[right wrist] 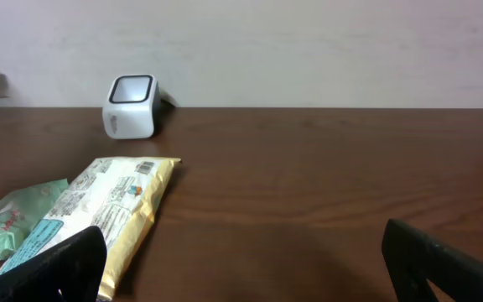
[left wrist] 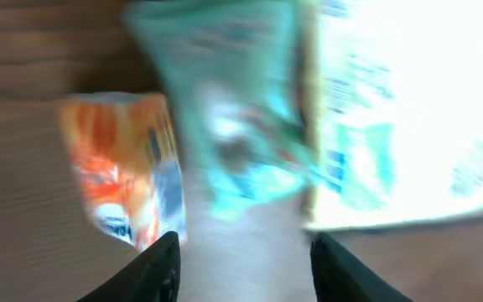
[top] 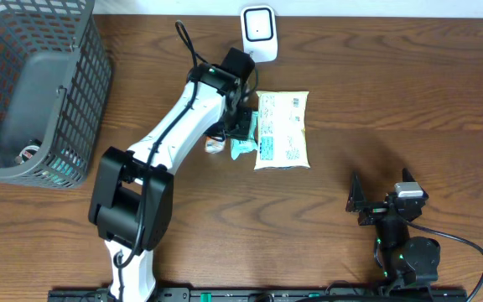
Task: Scan the item barcode
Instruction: 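Hold the orange pack under the scanner, then set it left of the green bag, then move the left gripper back into the grey basket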
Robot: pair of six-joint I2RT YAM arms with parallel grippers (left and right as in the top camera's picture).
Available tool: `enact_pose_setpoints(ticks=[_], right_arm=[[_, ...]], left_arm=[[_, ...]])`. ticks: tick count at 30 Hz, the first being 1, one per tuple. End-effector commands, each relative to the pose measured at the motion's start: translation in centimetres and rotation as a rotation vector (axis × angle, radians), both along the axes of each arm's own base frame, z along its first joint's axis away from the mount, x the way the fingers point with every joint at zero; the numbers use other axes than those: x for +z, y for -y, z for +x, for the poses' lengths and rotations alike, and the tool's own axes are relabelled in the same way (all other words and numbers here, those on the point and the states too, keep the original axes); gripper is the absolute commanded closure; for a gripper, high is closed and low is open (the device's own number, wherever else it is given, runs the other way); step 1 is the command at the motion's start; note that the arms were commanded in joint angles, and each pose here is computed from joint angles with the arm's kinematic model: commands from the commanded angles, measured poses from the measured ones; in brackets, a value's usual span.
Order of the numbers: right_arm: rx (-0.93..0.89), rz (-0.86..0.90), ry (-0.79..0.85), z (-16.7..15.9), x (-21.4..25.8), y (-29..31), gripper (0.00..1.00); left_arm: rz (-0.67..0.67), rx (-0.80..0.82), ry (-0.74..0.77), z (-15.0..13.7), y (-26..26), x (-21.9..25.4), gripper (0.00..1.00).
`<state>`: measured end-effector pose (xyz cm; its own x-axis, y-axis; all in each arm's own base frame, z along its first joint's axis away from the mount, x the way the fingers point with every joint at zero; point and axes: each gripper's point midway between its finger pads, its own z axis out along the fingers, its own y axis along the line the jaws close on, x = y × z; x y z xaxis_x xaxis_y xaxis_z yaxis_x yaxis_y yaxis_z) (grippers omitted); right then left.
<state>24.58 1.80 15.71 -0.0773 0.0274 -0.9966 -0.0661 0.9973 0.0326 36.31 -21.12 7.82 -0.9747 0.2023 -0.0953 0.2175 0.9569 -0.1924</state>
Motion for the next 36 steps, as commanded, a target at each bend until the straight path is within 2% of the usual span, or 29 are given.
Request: enact_pose_setpoints(ticks=[1, 5, 20, 25, 30, 34, 36], right_arm=[[-0.006, 0.010, 0.000, 0.0, 0.0, 0.1, 0.01], [-0.006, 0.010, 0.000, 0.0, 0.0, 0.1, 0.01], [-0.006, 0.010, 0.000, 0.0, 0.0, 0.1, 0.01], [-0.006, 0.010, 0.000, 0.0, 0.0, 0.1, 0.01], [-0.005, 0.010, 0.000, 0.0, -0.1, 0.1, 0.01], [-0.006, 0.010, 0.000, 0.0, -0.1, 0.1, 0.01], [-0.005, 0.010, 0.000, 0.0, 0.0, 0.1, 0.01]], left_arm=[[-0.164, -0.131, -0.019, -0.8, 2.7, 1.6, 0.50], [-0.124, -0.108, 0.008, 0.1, 1.5, 1.8, 0.50], [-0.142, 0.075, 0.056, 3.2, -4.3, 4.2, 0.51], [-0.163, 0.139, 0.138, 5.6, -6.9, 9.9, 0.50], [-0.182, 0.201, 0.290, 7.6, -10.8, 16.9, 0.44], [-0.117, 0.329, 0.434, 8.6, -16.9, 21.1, 0.39], [-0.057, 0.456, 0.489, 8.6, -21.0, 22.5, 0.36]])
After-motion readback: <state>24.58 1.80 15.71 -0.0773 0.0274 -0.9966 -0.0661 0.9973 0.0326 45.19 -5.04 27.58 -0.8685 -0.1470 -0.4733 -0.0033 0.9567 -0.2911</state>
